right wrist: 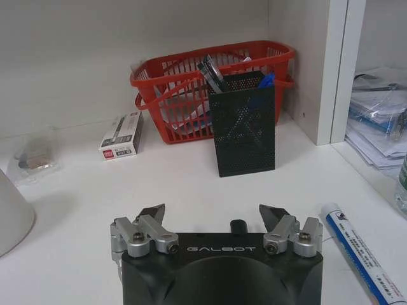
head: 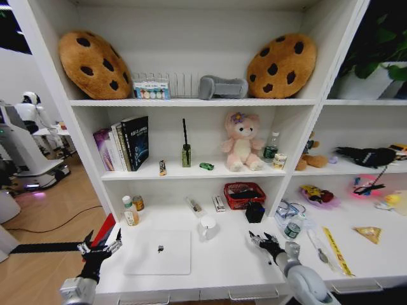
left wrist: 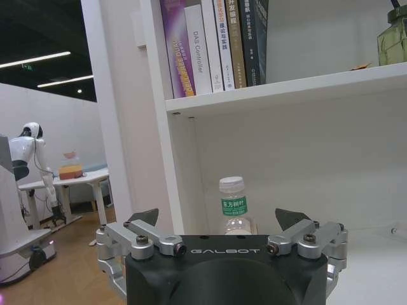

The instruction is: Organize the objects on the table.

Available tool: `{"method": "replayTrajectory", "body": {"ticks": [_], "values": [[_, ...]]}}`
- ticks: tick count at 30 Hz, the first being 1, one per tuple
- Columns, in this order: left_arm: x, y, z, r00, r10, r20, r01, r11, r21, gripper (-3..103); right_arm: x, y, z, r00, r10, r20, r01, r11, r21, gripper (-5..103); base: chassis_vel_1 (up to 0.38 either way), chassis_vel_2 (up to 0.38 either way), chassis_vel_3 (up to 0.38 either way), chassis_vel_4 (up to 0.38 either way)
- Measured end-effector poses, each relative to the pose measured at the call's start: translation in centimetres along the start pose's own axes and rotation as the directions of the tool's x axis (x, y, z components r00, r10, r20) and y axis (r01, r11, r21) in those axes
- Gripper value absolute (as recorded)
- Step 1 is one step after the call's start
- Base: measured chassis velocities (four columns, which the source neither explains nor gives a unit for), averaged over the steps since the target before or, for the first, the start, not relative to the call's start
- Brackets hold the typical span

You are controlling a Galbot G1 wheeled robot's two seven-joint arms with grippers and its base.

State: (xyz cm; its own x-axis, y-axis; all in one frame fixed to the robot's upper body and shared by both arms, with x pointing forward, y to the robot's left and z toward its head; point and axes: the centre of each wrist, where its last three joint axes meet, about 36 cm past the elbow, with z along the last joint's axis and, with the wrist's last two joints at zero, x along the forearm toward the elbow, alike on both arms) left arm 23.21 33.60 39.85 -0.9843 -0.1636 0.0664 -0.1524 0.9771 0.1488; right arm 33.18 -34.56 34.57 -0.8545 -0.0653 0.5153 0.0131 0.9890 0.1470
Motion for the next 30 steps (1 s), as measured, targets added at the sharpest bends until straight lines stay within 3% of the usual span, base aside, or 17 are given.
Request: {"method": "replayTrajectory", "body": {"ticks": [6,10,12,14,16,18,24,30], "values": [[-0.1,0.0,0.1,1.000,-0.002,0.004,0.002,1.000,0.003,100,-0.2,-0.1,0.3,1.000,0.011,0.003,-0.011,1.000,0.009,84,0.000,0.000,0.000,0.000],[-0.2,-0.1,0.2,1.000,-0.002,0.006,0.002,1.000,0.005,100,-0.4,-0.4,0.5,1.000,0.015,-0.002,-0.015,1.000,0.006,77,0.000,0.000,0.000,0.000],[-0.2,-0.1,0.3,1.000,-0.002,0.005,0.001,1.000,0.008,100,-0.5,-0.5,0.6,1.000,0.014,-0.006,-0.014,1.000,-0.001,65,0.000,0.000,0.000,0.000],[-0.2,-0.2,0.3,1.000,-0.001,0.005,0.001,1.000,0.009,100,-0.5,-0.5,0.6,1.000,0.012,-0.010,-0.012,1.000,-0.006,65,0.000,0.000,0.000,0.000],[-0.2,-0.2,0.3,1.000,-0.001,0.005,0.001,1.000,0.008,100,-0.6,-0.5,0.7,1.000,0.013,-0.015,-0.013,1.000,-0.011,54,0.000,0.000,0.000,0.000],[-0.3,-0.1,0.2,1.000,-0.002,0.007,0.002,1.000,0.007,100,-0.6,-0.5,0.9,1.000,0.013,-0.020,-0.013,1.000,-0.014,52,0.000,0.000,0.000,0.000],[-0.3,0.0,0.2,1.000,-0.008,0.009,0.008,1.000,0.006,100,-0.7,-0.4,1.4,0.999,0.016,-0.029,-0.017,1.000,-0.016,59,0.000,0.000,0.000,0.000],[-0.3,0.0,0.3,1.000,-0.012,0.008,0.012,1.000,0.008,100,-0.7,-0.4,1.7,0.999,0.025,-0.032,-0.025,1.000,-0.016,59,0.000,0.000,0.000,0.000]]}}
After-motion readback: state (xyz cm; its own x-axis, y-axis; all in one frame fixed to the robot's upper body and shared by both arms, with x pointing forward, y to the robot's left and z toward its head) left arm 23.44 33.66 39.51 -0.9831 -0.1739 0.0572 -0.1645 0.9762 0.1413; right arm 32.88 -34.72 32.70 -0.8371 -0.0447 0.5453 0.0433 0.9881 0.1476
